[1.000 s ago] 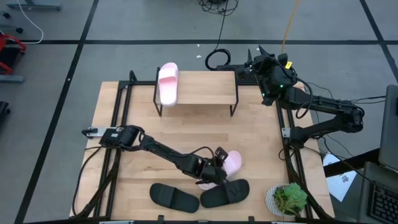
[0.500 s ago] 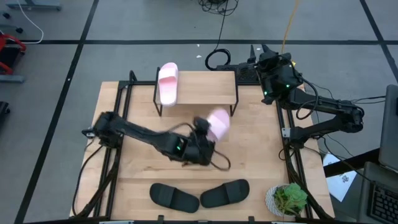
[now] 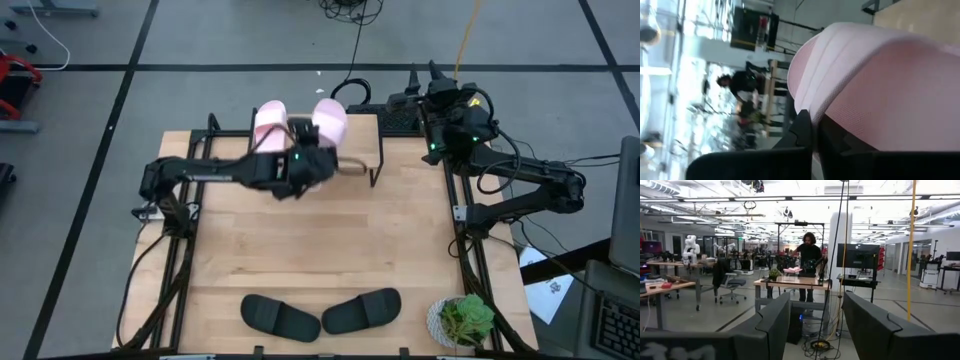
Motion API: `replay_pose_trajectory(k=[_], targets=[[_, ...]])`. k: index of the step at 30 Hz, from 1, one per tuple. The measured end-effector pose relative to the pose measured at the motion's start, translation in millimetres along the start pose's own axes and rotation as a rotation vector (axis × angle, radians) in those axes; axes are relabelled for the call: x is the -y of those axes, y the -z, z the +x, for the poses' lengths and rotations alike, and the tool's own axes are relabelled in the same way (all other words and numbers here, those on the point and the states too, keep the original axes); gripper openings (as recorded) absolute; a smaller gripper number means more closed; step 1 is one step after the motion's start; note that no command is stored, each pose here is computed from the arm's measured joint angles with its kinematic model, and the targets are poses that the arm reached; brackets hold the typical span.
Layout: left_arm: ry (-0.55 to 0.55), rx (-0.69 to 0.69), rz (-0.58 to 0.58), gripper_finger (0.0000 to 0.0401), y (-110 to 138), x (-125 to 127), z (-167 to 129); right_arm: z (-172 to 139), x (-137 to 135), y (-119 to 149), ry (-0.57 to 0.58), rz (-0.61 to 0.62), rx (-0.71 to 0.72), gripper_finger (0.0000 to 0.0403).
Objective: Pick and place slides into the shelf
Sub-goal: Put the pink slide on the shelf
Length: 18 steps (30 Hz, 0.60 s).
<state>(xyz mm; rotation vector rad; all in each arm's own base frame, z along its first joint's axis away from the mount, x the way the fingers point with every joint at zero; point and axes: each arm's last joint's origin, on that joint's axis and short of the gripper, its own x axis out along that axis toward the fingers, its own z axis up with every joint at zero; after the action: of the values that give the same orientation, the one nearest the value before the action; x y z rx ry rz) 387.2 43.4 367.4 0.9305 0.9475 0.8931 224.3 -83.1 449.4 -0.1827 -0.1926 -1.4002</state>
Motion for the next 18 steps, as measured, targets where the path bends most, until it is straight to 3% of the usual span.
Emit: replay_pose_trajectory(k=[6, 18], targets=[[0.095, -0.036, -0.135, 0.0, 16, -6, 47, 0, 0, 0, 0.0, -0.037, -0.001, 0.0173], [0.203, -0.22, -0.118, 0.0, 43, 14, 95, 0, 0, 0, -0.001, -0.055, -0.001, 0.0173]])
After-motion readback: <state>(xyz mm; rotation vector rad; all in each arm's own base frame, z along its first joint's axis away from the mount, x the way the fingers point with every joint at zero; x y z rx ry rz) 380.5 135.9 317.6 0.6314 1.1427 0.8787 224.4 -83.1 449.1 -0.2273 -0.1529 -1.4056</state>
